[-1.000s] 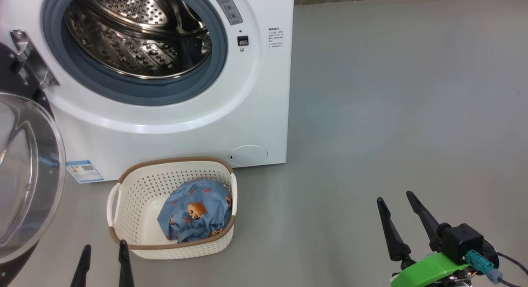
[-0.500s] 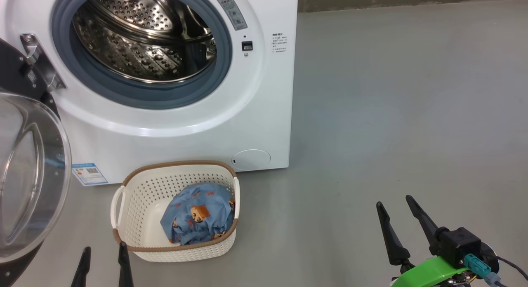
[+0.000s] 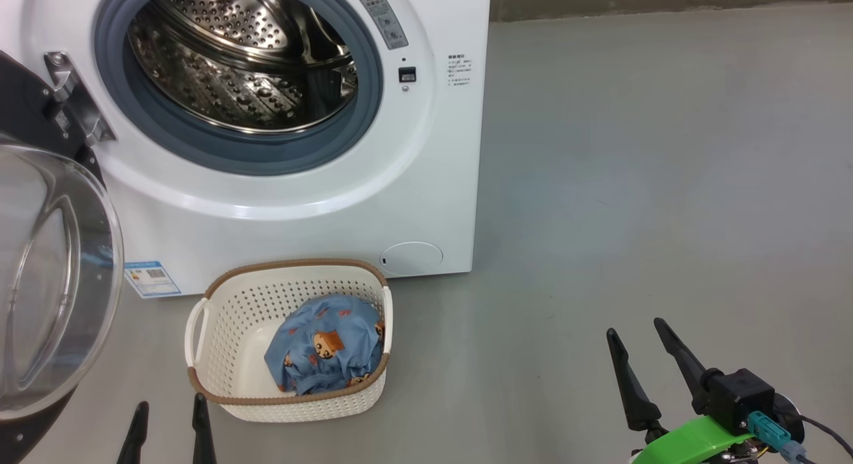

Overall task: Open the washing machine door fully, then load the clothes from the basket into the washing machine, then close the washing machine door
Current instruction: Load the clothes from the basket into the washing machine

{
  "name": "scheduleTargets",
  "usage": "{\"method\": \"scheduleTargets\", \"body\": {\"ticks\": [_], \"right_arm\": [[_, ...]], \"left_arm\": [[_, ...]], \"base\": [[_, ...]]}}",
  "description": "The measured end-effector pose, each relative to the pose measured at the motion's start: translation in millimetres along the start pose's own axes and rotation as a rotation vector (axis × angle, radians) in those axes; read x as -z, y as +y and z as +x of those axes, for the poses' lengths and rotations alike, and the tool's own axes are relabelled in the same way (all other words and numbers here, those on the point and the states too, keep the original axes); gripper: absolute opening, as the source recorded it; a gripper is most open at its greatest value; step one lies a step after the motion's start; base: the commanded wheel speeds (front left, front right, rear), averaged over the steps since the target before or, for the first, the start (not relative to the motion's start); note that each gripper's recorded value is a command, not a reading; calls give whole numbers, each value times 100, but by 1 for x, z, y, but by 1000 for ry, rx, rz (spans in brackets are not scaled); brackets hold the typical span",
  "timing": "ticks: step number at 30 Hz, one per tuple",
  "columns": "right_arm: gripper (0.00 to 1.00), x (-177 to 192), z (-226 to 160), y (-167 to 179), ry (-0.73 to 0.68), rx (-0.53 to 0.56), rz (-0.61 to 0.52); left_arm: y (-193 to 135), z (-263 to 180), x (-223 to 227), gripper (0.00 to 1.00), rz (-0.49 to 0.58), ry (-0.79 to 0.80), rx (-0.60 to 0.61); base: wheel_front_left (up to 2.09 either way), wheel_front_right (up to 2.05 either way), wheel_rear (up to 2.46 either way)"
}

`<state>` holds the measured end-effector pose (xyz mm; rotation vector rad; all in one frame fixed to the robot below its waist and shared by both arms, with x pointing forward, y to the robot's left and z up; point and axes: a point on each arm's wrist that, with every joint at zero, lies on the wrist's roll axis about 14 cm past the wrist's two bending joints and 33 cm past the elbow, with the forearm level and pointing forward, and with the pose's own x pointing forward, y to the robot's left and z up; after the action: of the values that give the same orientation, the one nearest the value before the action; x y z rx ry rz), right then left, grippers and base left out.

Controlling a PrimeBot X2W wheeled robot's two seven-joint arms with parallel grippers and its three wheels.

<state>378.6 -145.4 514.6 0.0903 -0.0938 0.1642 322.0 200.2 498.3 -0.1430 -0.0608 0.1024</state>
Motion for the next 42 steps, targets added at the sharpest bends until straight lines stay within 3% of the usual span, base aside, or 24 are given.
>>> {"method": "scheduleTargets", "body": {"ticks": [19,42], "right_arm": [[100,1,-2,2,3,-4,1],[100,13,-2,3,38,-7,9]], "left_arm": [[5,-4,5,100,-2,15,-11],[16,-2,2,100,8,10,-39]], "base": [[20,-20,0],[158,-158,0]]}}
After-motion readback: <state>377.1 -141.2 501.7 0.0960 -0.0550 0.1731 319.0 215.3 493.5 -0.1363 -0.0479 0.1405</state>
